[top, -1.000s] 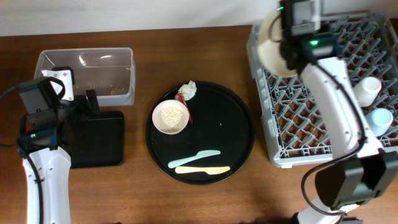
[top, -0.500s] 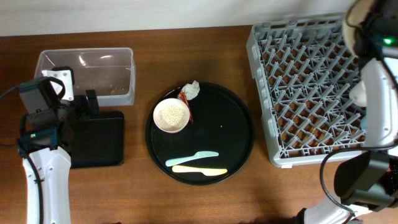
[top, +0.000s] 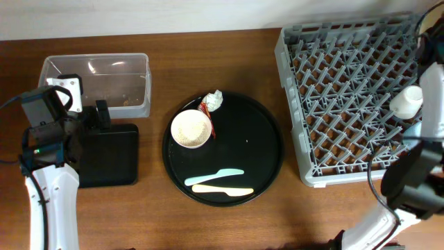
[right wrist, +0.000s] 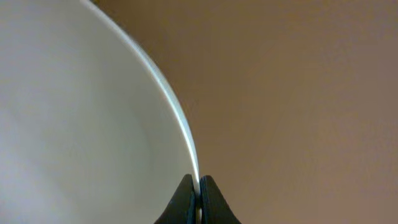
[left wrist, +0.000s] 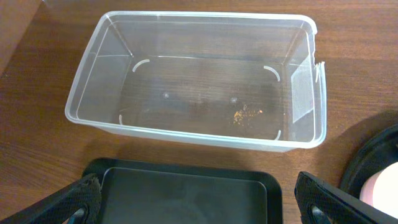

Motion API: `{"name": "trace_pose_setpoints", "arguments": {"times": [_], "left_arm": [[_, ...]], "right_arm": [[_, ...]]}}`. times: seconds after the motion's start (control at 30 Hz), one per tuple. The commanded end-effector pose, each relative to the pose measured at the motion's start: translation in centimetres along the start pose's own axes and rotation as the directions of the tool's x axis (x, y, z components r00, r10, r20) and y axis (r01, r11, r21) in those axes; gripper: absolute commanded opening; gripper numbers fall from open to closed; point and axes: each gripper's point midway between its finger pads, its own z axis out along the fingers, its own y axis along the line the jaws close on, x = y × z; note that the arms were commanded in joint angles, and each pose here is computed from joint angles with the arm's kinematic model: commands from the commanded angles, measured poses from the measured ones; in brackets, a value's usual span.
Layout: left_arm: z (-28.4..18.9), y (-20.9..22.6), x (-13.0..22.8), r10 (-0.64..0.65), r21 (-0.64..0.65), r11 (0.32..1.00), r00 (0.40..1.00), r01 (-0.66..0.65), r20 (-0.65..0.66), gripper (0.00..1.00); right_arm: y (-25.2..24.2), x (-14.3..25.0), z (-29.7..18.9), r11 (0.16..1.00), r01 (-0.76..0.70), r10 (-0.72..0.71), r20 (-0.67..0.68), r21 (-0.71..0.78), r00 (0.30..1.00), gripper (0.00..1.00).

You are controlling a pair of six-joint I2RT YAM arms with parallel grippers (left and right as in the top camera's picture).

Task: Sort waste into correct bins and load items into the dishwasher rack
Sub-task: 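Lift the cream plate and stand it in the rack's back corner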

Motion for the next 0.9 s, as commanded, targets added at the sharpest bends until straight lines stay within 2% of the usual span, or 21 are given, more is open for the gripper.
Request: {"name": "trace_pose_setpoints", "arguments": {"times": [0.0,0.1,0.4,0.77,0.8,0.87], "left_arm": [[-0.4,0.4,-0.9,-0.015,-0.013,1.0,1.0,0.015,0.021,0.99],[-0.4,0.4,-0.9,-0.015,-0.013,1.0,1.0,0.015,0.021,0.99],[-0.4,0.4,-0.9,-0.015,-0.013,1.0,1.0,0.015,0.021,0.99],[-0.4,0.4,-0.9,-0.015,-0.013,1.0,1.0,0.015,0.021,0.99],[-0.4,0.4,-0.9,-0.015,-0.013,1.0,1.0,0.015,0.021,0.99],[-0.4,0.4,-0.9,-0.015,-0.013,1.0,1.0,0.015,0.021,0.99]], "right_arm": [[0.0,-0.6,1.3,0.994,0.079,-0.079,-0.005,0.07,0.997,0.04],[1.6,-0.6,2.3,0.989,0.128,-0.128,-0.004,0.069,0.992,0.04],[4.8,0.1,3.8,0.986,0.162,-0.161,-0.019,0.042,0.987,0.05],[7.2,-2.5,1.6,0.983,0.182,-0.183,0.038,0.012,0.982,0.09],[7.5,-2.8,1.2,0.983,0.183,-0.184,0.046,0.009,0.982,0.11],[8.4,-3.6,0.4,0.981,0.196,-0.195,0.064,-0.005,0.979,0.22]]}}
